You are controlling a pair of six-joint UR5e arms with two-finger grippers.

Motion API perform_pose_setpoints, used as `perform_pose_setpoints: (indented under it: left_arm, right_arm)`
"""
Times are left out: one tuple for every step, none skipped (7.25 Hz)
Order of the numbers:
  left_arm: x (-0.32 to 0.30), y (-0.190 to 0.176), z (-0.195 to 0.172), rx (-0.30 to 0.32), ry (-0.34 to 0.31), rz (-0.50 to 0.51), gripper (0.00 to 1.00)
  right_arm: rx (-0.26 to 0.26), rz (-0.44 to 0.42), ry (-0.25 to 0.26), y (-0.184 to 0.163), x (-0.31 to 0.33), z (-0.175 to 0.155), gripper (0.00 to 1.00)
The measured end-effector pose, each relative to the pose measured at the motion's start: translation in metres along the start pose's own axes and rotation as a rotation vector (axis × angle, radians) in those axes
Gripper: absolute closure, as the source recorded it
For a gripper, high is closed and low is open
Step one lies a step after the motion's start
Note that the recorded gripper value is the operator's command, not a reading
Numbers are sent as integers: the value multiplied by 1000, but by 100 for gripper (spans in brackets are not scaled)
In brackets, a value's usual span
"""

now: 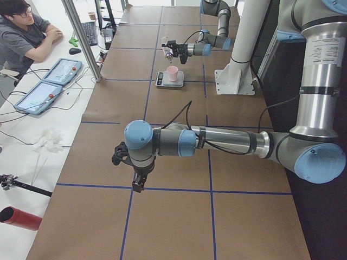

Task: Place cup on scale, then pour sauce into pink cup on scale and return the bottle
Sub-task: 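Turn the bottle upright and carry it back with the right gripper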

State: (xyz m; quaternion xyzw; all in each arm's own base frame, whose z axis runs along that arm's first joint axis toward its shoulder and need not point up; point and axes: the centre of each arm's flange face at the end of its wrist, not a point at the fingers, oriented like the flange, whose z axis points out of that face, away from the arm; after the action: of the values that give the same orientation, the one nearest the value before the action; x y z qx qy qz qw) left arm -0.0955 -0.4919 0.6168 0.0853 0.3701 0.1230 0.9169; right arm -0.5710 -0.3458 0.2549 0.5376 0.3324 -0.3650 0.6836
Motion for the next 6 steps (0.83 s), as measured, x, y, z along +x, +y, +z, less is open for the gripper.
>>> perform_pose_setpoints:
  left_arm:
    - [0,0,0,0,0,0,0]
    - [0,0,0,1,0,1,0]
    - [1,-1,0,1,0,2,0]
    - [1,-1,-1,2,-1,2,0]
    - [1,-1,-1,3,-1,3,0]
    - [1,-1,-1,3,-1,3,0]
  right_arm:
    - [7,41,-2,0,4,0,100]
    - [25,126,-9,2,9,1,100]
    - [49,249,-32,8,11,2,100]
    - [72,424,-80,13,11,3,100]
    - [95,652,-141,17,14,5,100]
    - [121,844,-181,19,24,5,100]
